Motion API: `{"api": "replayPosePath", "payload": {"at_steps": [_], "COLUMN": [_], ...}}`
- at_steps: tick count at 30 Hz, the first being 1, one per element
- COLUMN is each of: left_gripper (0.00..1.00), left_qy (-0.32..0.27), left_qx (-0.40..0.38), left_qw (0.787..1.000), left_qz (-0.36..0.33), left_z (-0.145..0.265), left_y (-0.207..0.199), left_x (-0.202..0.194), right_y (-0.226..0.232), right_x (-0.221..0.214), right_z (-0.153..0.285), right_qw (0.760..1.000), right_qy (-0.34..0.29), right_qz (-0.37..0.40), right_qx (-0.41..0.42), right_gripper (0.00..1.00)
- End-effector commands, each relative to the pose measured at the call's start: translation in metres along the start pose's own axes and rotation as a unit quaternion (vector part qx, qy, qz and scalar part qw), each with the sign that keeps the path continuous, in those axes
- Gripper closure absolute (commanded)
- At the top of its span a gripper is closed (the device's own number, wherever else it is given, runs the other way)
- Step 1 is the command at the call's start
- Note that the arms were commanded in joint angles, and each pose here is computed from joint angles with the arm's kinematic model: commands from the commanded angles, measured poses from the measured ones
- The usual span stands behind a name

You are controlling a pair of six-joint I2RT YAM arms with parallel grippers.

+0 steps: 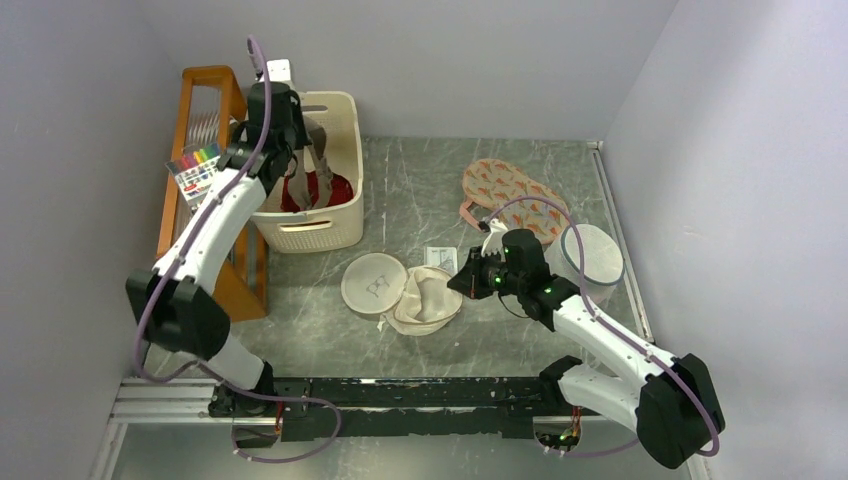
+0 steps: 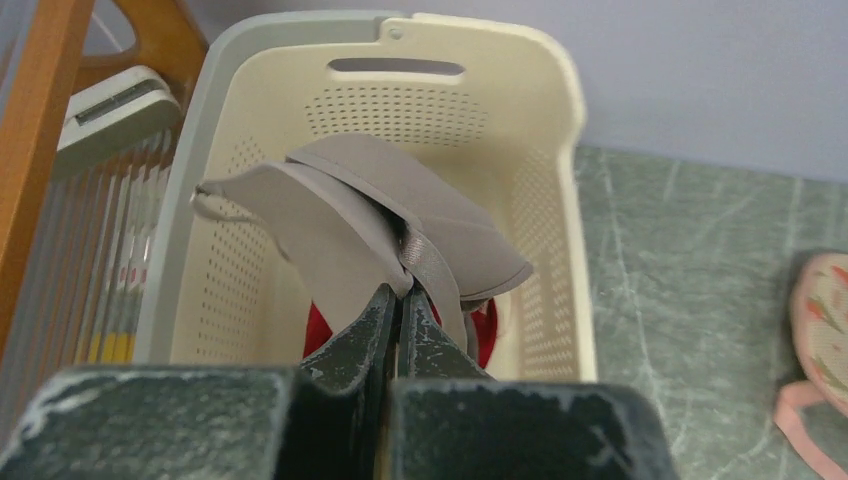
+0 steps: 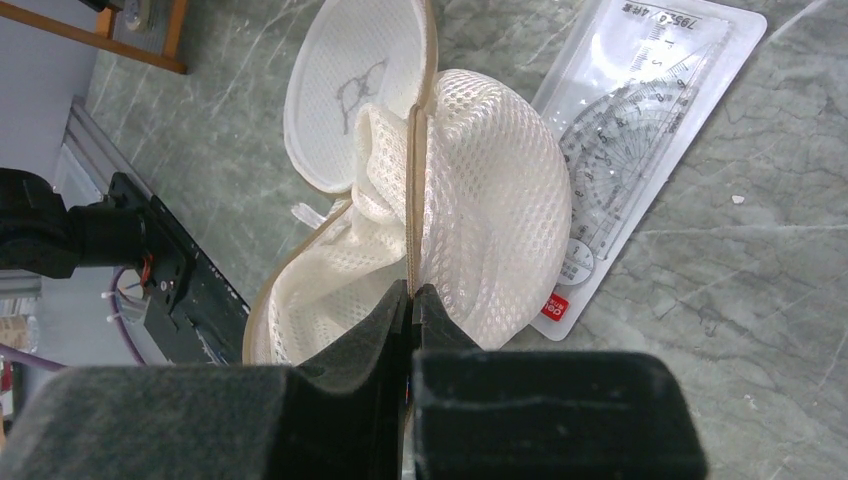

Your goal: Unzip the laundry bag and remove the bra

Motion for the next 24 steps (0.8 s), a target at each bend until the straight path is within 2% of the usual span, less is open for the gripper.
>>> {"api": "replayPosePath", "payload": {"at_steps": [1, 3, 5, 8, 10, 14, 17, 20, 24], "left_gripper": [0.93, 0.93, 0.88, 0.67, 0.54, 0.30, 0.18, 0.12, 0.12], "left_qy": [0.039, 0.052, 0.064, 0.084, 0.078, 0.053, 0.049, 0.046, 0.069], "left_qx": [-0.011, -0.016, -0.024, -0.029, -0.050, -0.117, -0.161, -0.216, -0.275], "left_qw": [0.999, 0.998, 0.997, 0.996, 0.995, 0.989, 0.980, 0.969, 0.955], "left_qz": [0.032, 0.029, 0.025, 0.019, 0.033, 0.071, 0.107, 0.115, 0.086], "left_z": [-0.027, -0.045, -0.062, -0.078, -0.072, -0.038, -0.007, 0.030, 0.083], "left_y": [0.011, 0.013, 0.014, 0.011, 0.009, 0.004, 0.000, -0.011, -0.041], "left_x": [0.007, 0.009, 0.011, 0.019, 0.028, 0.025, 0.014, 0.001, -0.025], "right_y": [0.005, 0.005, 0.005, 0.007, 0.008, 0.007, 0.005, 0.002, 0.000], "right_x": [0.007, 0.006, 0.006, 0.008, 0.009, 0.009, 0.005, 0.001, -0.001], "right_z": [0.000, 0.000, 0.000, 0.000, 0.000, 0.000, -0.001, -0.003, -0.004], "right_qw": [1.000, 1.000, 1.000, 1.000, 1.000, 1.000, 1.000, 1.000, 1.000], "right_qy": [-0.009, -0.010, -0.011, -0.010, -0.011, -0.010, -0.005, 0.000, -0.001], "right_qz": [0.009, 0.009, 0.010, 0.011, 0.011, 0.011, 0.008, 0.005, 0.006], "right_qx": [0.011, 0.013, 0.014, 0.016, 0.017, 0.016, 0.016, 0.016, 0.014], "right_gripper": [1.00, 1.00, 1.00, 1.00, 1.00, 1.00, 1.00, 1.00, 1.00]}}
Point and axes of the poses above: each gripper's point midway between its finger pads, its own z axis back along the fingers, its own y axis along the line the jaws close on, x = y × z, the point moved 10 cm from there along z, back along the fingers, and after that the axes turned 9 degrees about -z, right-handed, at the moved point
